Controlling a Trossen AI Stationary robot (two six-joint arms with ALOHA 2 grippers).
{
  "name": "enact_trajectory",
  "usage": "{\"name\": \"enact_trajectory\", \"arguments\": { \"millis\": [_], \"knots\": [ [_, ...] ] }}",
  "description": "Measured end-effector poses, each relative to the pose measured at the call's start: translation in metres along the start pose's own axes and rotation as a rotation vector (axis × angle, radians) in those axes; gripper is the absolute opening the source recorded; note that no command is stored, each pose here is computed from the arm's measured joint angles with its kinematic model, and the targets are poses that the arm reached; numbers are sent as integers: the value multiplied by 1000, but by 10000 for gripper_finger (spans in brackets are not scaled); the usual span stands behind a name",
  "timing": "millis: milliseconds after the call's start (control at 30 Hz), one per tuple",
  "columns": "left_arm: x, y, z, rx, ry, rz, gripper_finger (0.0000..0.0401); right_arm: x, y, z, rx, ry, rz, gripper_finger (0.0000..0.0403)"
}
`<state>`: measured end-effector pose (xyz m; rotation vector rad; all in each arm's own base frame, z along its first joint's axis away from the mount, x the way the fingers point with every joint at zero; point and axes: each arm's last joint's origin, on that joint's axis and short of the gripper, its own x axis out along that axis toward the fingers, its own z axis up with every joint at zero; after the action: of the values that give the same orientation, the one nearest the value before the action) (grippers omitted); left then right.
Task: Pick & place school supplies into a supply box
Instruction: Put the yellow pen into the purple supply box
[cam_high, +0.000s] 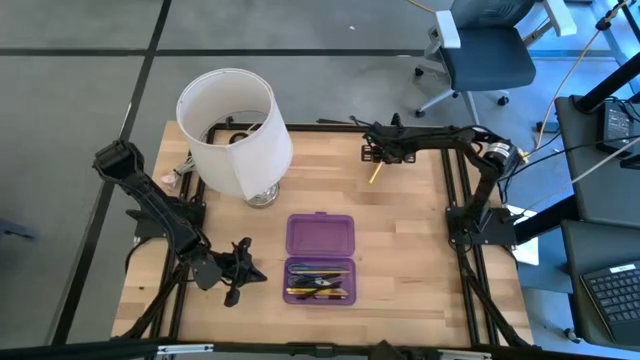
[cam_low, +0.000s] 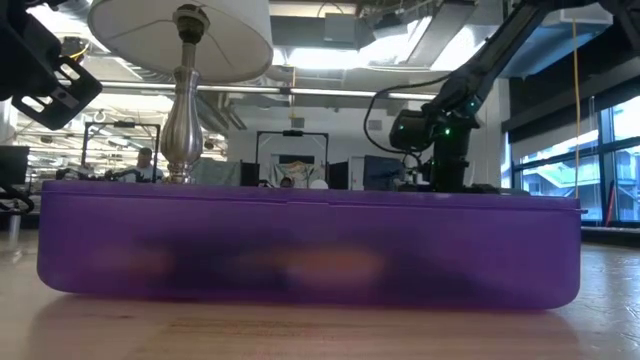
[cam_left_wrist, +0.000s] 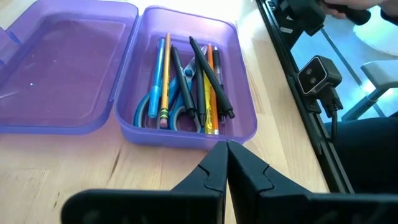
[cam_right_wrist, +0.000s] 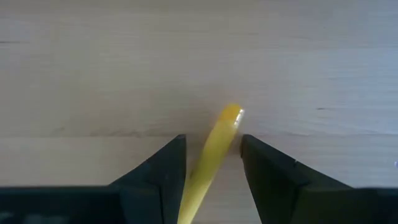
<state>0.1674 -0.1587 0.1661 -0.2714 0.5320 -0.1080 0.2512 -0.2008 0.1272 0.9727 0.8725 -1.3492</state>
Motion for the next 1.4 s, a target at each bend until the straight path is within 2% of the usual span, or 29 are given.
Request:
{"name": "enact_trajectory", "arguments": {
  "millis": [400,600,767,867,1033,1167,1267,1400],
  "knots": [
    [0,0,0,1,1,1,4,6,3,-5,-147,-19,-32,161],
    [0,0,0,1,1,1,4,6,3,-5,-155,-24,-33,161],
    [0,0,0,1,1,1,4,7,3,-4,-253,-23,-34,158],
    [0,0,0,1,1,1,4,7,3,-5,-213,-18,-27,143],
    [0,0,0,1,1,1,4,7,4,-5,-236,-7,-9,108],
    [0,0,0,1,2,-1,4,7,5,-6,-299,-5,-3,73],
    [0,0,0,1,5,-4,4,6,6,-8,-391,-12,-8,49],
    [0,0,0,0,5,-4,4,5,8,-11,-481,-14,-9,47]
  ]
}}
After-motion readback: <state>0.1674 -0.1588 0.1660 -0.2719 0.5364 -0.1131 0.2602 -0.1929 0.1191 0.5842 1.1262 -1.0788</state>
